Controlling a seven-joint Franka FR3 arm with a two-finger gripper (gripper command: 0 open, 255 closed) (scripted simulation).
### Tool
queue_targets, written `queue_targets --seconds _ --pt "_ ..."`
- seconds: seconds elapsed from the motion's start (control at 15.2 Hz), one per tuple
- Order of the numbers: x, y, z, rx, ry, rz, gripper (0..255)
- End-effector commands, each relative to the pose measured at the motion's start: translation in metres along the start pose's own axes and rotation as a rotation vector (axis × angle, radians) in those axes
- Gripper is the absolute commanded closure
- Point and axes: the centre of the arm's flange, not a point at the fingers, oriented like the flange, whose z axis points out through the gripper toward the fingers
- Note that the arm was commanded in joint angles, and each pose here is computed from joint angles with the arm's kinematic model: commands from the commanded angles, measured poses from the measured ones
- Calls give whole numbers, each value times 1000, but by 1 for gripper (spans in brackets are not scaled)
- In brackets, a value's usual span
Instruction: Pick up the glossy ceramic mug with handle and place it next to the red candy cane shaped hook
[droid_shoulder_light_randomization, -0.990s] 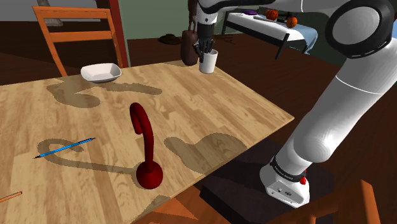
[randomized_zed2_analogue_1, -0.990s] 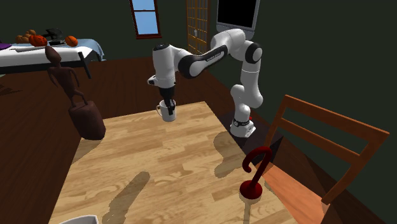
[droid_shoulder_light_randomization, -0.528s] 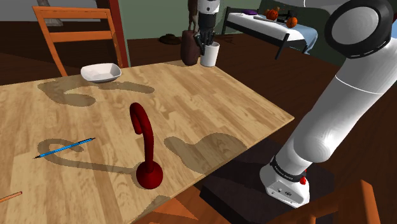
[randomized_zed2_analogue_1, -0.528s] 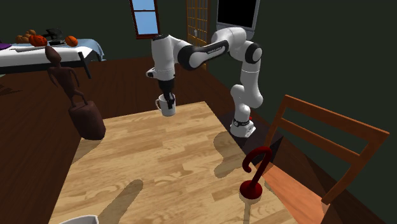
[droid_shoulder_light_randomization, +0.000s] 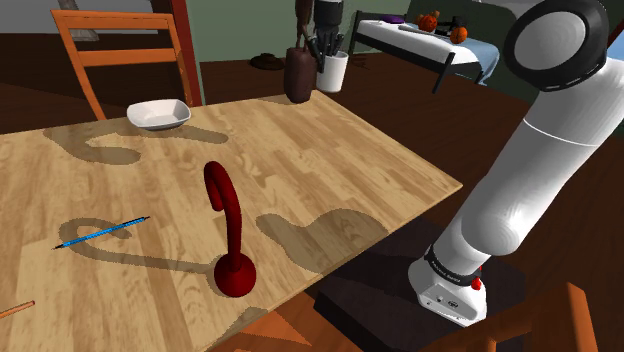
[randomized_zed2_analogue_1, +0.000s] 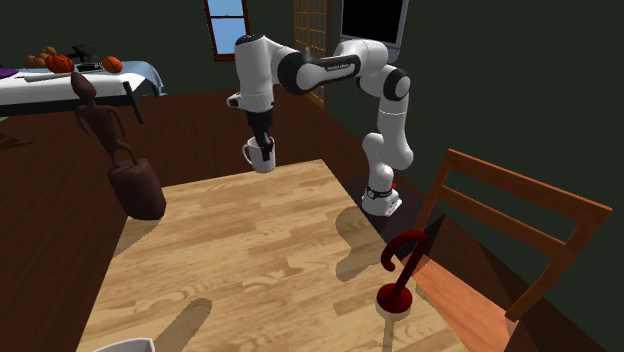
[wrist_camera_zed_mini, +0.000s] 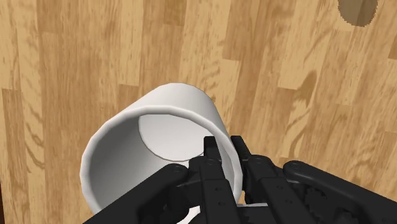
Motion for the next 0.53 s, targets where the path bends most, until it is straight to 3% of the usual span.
queue_targets --seconds 0.0,0.46 --pt "0 1 -10 0 0 0 255" --pt "-1 3 -47 0 0 0 255"
